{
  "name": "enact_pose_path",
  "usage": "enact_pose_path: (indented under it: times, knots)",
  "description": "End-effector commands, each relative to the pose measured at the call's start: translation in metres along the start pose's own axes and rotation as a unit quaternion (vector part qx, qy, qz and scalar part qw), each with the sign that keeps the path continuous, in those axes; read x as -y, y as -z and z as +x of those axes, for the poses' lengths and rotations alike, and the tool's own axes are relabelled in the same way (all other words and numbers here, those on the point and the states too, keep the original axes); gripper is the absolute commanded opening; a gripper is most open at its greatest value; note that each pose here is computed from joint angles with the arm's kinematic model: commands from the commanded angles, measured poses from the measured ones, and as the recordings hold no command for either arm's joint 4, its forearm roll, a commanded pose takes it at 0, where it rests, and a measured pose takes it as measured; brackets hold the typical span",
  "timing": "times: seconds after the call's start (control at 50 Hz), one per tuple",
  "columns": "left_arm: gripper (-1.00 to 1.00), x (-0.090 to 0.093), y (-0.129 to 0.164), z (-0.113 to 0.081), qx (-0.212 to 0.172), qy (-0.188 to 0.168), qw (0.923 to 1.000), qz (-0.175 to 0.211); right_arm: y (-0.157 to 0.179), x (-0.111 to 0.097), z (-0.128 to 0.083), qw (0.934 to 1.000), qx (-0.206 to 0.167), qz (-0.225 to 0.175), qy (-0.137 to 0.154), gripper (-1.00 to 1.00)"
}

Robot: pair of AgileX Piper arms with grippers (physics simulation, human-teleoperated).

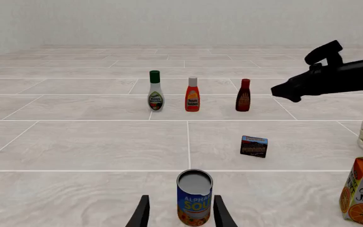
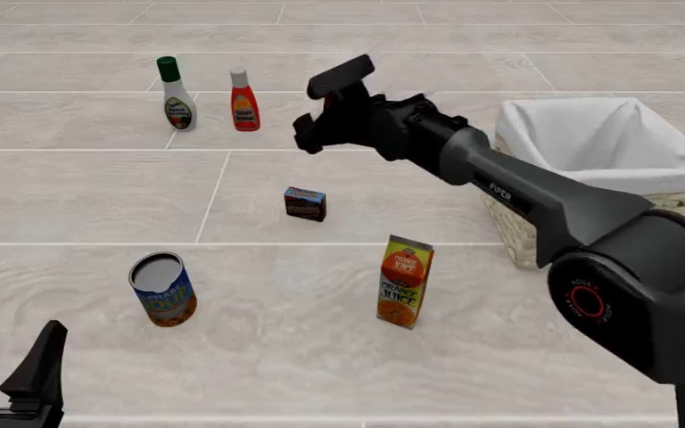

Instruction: Pick the chocolate pudding and place it in the basket.

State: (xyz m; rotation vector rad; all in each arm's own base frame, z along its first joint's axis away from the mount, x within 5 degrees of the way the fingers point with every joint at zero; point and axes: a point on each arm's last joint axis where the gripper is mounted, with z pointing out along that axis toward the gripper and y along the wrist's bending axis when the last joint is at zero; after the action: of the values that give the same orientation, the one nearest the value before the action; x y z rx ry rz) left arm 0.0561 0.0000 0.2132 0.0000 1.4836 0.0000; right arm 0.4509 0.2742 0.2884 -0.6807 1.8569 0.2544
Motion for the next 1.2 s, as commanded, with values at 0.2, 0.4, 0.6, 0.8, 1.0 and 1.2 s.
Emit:
enact_pose_path:
  times: [0.2,0.4,0.6,0.8,1.0,1.2]
  knots:
    - [1.00,0.000,0.000,0.000,0.000,0.000,1.0000,0.000,-0.029,-0.006,0.015,0.9997,-0.021,-0.006,-0.009,1.00]
    - [1.00,0.000,0.000,0.000,0.000,0.000,1.0000,0.000,-0.044,-0.006,0.022,0.9993,-0.036,-0.007,-0.008,1.00]
    - [1.00,0.000,0.000,0.000,0.000,0.000,1.0000,0.000,-0.054,-0.008,0.029,0.9988,-0.046,-0.009,-0.010,1.00]
    - [1.00,0.000,0.000,0.000,0.000,0.000,1.0000,0.000,-0.062,-0.007,0.037,0.9984,-0.055,-0.009,-0.013,1.00]
    - [1.00,0.000,0.000,0.000,0.000,0.000,1.0000,0.000,-0.068,-0.006,0.045,0.9978,-0.064,-0.009,-0.015,1.00]
    - [1.00,0.000,0.000,0.000,0.000,0.000,1.0000,0.000,-0.074,-0.004,0.056,0.9970,-0.075,-0.007,-0.017,1.00]
